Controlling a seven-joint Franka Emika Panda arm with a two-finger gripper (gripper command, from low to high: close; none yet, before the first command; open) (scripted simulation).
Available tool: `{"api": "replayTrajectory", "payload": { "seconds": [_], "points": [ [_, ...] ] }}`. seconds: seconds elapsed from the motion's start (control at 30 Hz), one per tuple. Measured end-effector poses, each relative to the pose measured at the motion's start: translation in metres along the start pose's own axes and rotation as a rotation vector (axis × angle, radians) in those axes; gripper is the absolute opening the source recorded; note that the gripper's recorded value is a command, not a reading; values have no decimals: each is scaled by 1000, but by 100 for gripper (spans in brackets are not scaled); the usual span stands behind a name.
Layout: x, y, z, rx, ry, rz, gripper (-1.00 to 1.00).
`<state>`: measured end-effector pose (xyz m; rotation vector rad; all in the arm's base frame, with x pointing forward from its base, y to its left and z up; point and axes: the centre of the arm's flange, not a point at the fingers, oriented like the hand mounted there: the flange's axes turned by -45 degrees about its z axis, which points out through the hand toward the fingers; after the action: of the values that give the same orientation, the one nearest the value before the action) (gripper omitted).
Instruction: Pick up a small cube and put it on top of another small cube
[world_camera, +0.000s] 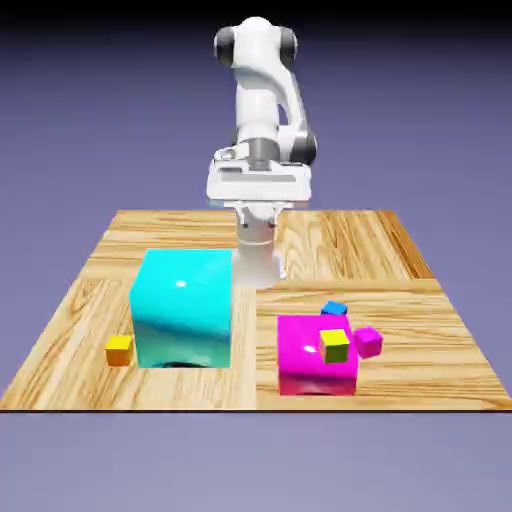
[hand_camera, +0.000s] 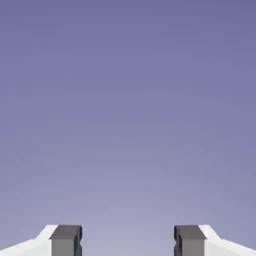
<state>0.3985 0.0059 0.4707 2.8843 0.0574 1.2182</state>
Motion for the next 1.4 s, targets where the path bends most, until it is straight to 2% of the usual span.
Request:
{"api": "replayTrajectory", "payload": {
  "seconds": [0.3, 0.7, 0.9, 1.13, 1.23, 1.3, 1.33, 1.4],
  "points": [
    [22, 102, 85, -11, -340, 484, 0],
    [-5, 235, 184, 24, -701, 1073, 0],
    [-101, 308, 212, -51, -869, 1351, 0],
    [-211, 381, 203, -196, -992, 1650, 0],
    [-235, 390, 191, -244, -1001, 1693, 0],
    [-267, 372, 225, -242, -1001, 1692, 0],
    [-280, 365, 236, -244, -1001, 1693, -100],
    [-280, 365, 237, -243, -1000, 1693, -100]
  ]
}}
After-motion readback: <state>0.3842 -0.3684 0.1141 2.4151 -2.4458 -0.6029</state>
